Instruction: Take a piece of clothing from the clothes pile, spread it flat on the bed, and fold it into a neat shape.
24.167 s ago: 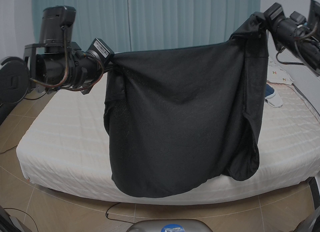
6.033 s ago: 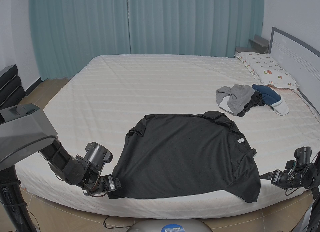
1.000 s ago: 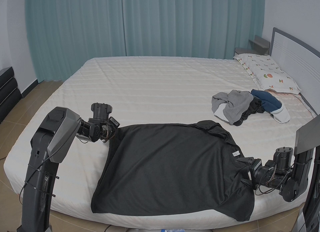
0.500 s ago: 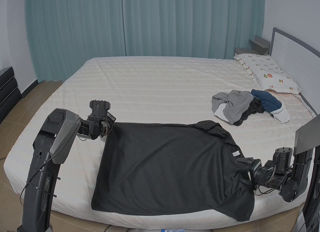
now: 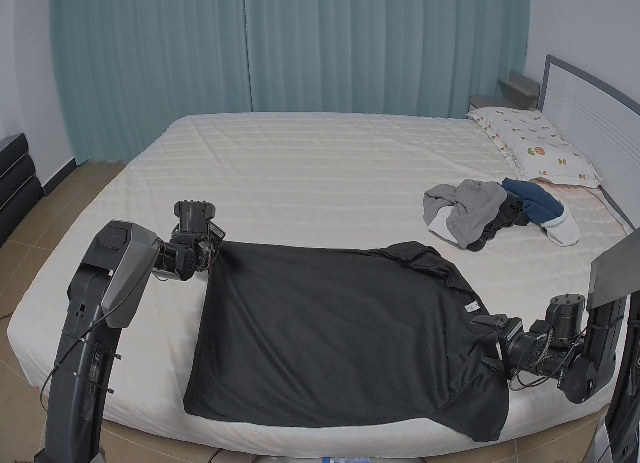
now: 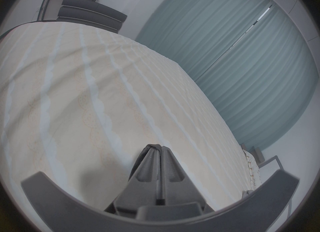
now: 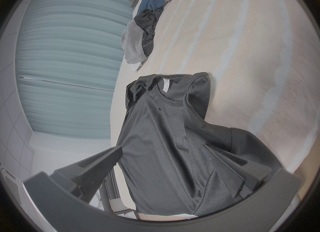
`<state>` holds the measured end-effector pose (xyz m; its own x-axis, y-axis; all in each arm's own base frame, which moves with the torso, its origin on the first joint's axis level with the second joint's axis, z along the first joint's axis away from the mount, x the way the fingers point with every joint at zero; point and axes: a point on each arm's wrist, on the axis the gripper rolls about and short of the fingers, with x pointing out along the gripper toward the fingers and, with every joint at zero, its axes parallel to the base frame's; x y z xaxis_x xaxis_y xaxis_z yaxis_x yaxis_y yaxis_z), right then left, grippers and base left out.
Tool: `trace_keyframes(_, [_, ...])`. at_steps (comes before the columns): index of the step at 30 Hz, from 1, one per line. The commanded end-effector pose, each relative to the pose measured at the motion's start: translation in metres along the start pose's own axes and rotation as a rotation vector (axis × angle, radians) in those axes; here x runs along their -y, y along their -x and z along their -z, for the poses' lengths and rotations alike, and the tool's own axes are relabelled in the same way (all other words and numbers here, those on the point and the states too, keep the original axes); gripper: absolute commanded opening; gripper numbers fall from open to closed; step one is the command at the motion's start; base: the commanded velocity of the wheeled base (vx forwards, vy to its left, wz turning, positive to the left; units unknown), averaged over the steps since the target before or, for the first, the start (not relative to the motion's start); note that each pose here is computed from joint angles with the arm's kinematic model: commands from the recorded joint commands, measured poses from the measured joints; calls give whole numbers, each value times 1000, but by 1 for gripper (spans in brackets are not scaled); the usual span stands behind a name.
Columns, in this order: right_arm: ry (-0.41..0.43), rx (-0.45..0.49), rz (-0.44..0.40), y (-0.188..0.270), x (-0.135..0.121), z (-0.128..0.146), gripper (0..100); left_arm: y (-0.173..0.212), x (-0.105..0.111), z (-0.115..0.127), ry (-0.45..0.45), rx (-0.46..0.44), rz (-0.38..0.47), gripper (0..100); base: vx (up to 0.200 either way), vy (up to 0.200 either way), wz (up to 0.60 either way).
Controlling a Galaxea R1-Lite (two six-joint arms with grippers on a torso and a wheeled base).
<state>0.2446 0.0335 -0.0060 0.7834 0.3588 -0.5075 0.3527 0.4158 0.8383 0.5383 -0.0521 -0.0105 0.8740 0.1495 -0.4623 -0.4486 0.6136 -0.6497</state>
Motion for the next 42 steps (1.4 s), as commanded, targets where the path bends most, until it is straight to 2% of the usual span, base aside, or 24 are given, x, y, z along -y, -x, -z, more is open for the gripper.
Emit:
trace_keyframes(1, [3,3,-8,0,-1,0,100,-2,-4,-3,9,8,-9,0,0,0,0])
trace_keyframes(12, [2,4,-11,0,-1,0,100,-3,-6,-6,14,15,-11,0,0,0,0])
trace_keyframes(13, [-1,4,-12,0,-1,0,100,-3,-6,-6,14,14,-10,100,0,0,0])
trace_keyframes(17, [-8,20,-29,2,-5,-4,100,-2,-6,-6,15,7,-15,100,0,0,0])
trace_keyframes(21, [25,62,-130,17,-28,-8,100,1,-8,-7,32,-4,-29,100,0,0,0])
trace_keyframes(23, [42,79,-169,21,-37,-10,100,13,-2,-15,78,-8,-26,100,0,0,0])
trace_keyframes(27, [72,80,-190,10,-44,-13,100,24,2,-24,133,-49,2,100,0,0,0])
trace_keyframes(30, [98,72,-172,0,-45,-15,100,27,3,-31,181,-51,12,100,0,0,0])
trace_keyframes(31, [154,69,-149,-13,-52,-22,100,30,7,-36,230,-62,29,100,0,0,0])
trace_keyframes(32, [154,69,-149,-13,-52,-22,100,30,7,-36,230,-62,29,100,0,0,0])
trace_keyframes(33, [190,61,-113,-24,-62,-27,100,35,7,-41,265,-96,46,100,0,0,0])
trace_keyframes(38, [234,51,-15,-58,-101,-24,100,52,5,-46,312,-233,85,100,0,0,0])
trace_keyframes(41, [291,24,-1,-74,-116,-17,100,55,3,-48,321,-263,89,100,0,0,0])
trace_keyframes(42, [340,8,0,-86,-123,-13,100,53,0,-47,323,-269,85,100,0,0,0])
